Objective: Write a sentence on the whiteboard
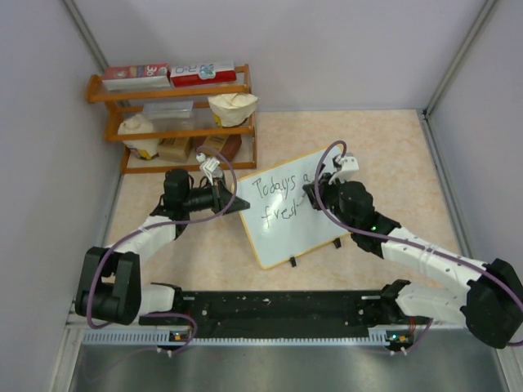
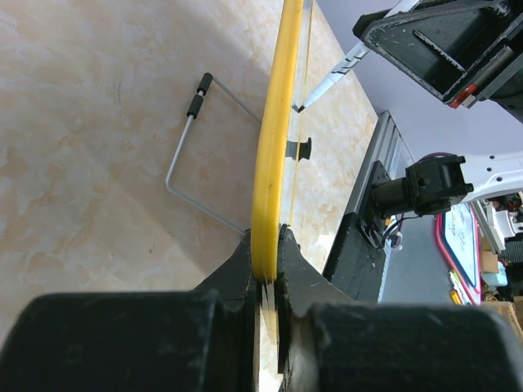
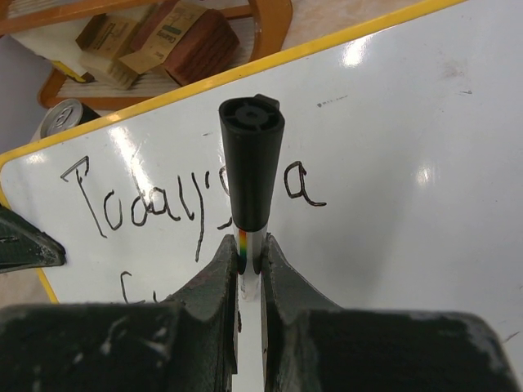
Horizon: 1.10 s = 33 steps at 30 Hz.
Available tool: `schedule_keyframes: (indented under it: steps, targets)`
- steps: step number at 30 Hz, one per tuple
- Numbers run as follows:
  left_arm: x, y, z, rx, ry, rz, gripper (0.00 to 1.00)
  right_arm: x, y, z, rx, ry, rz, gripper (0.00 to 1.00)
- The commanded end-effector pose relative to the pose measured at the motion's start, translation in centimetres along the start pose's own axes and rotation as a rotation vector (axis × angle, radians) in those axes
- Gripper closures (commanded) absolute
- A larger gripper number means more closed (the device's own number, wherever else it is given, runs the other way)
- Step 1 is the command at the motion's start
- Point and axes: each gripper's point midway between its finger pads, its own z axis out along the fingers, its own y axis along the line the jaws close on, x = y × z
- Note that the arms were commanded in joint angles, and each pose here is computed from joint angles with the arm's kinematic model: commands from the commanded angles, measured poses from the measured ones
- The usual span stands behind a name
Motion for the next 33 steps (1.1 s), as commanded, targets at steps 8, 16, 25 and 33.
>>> schedule_keyframes:
  steps: [8, 16, 25, 33]
  targets:
    - [1.5, 2.4, 0.1, -0.084, 0.022, 0.095, 1.00, 1.4, -1.2, -0.4, 0.023, 0.019, -0.004, 1.00]
    - [1.5, 2.4, 0.1, -0.083, 0.021, 0.095, 1.00, 1.7, -1.2, -0.8, 0.012, 0.023, 0.004, 1.00]
    - [1.4, 2.4, 0.1, -0.084, 0.018, 0.096, 1.00, -1.3, 0.2, -2.1, -0.037, -0.046, 0.018, 1.00]
    - [1.4, 2.4, 0.1, -0.083, 0.021, 0.098, 1.00, -3.6, 0.3, -4.0, -0.047, -0.119, 0.028, 1.00]
